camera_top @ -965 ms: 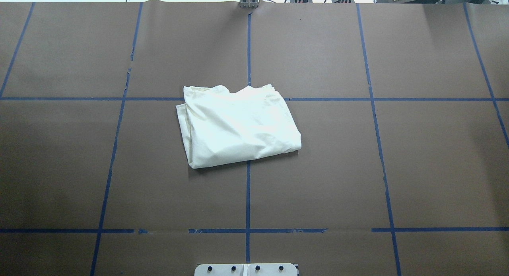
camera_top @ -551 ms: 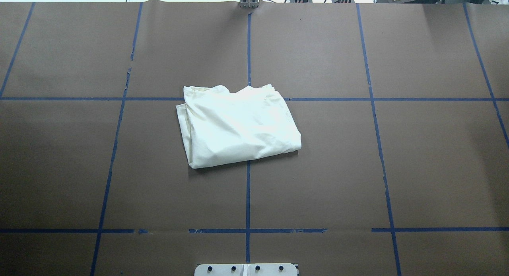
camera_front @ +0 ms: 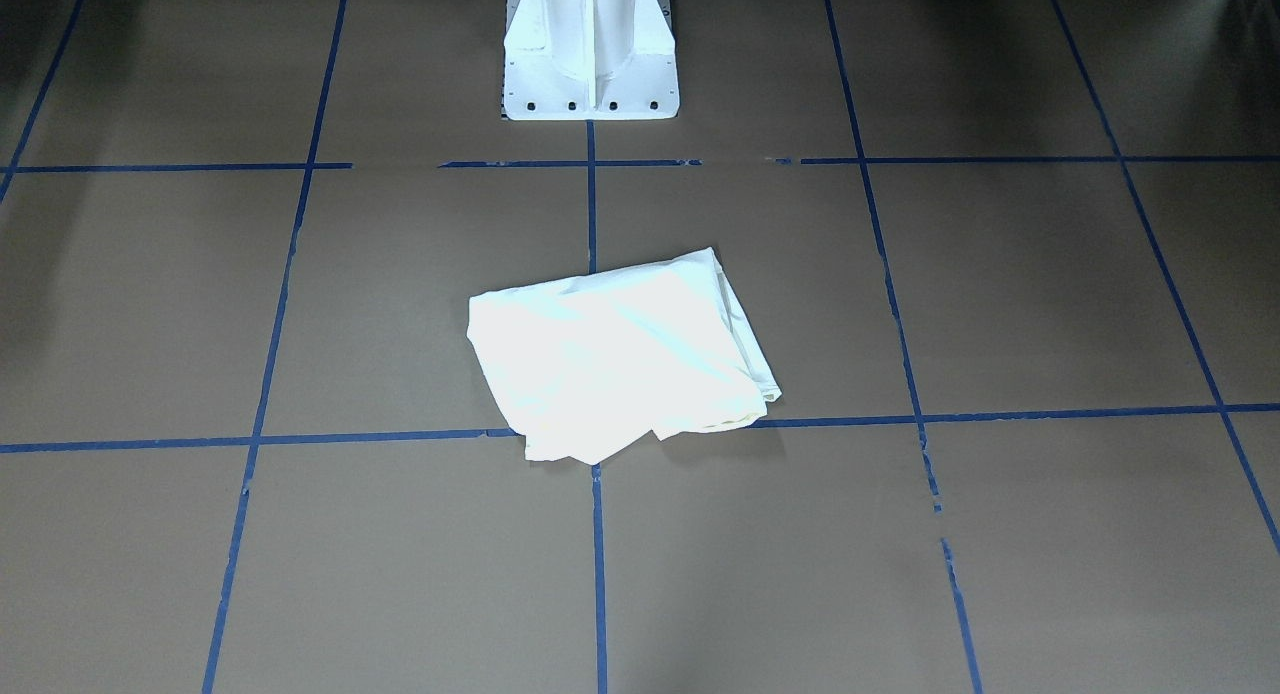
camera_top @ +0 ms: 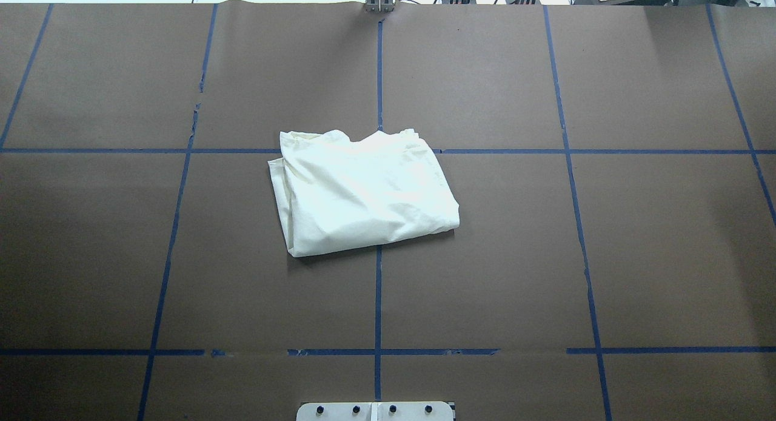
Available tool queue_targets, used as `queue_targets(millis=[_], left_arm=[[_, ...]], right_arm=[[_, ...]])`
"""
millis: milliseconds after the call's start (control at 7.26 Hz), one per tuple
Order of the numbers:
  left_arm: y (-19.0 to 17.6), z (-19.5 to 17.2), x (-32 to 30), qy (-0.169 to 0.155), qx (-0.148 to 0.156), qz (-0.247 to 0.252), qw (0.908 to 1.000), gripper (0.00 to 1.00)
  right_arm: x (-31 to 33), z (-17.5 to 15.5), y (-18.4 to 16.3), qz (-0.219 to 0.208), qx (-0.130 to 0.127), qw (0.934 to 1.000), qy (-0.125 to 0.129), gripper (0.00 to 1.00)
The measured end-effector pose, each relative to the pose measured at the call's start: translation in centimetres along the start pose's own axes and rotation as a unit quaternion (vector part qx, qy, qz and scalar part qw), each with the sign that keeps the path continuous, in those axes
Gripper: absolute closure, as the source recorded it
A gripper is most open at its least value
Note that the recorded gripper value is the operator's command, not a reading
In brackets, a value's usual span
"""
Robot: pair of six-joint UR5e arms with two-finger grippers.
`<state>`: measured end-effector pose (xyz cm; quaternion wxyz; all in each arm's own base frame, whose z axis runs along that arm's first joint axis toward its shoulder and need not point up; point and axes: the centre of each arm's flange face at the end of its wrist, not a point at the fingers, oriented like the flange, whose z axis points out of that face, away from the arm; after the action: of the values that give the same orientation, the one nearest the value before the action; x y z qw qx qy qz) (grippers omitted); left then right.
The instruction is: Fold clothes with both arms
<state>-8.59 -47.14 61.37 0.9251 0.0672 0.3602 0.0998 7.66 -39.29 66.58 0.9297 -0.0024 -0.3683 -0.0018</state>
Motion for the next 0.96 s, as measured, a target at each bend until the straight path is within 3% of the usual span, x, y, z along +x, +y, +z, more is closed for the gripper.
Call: queue_targets(millis=[965], left_arm=[[0.29, 0.56, -0.34, -0.002, -0.007, -0.006, 1.0000, 0.00]], right_arm=[[-0.50, -0.17, 0.01, -0.004, 0.002, 1.0000, -0.007, 0.00]])
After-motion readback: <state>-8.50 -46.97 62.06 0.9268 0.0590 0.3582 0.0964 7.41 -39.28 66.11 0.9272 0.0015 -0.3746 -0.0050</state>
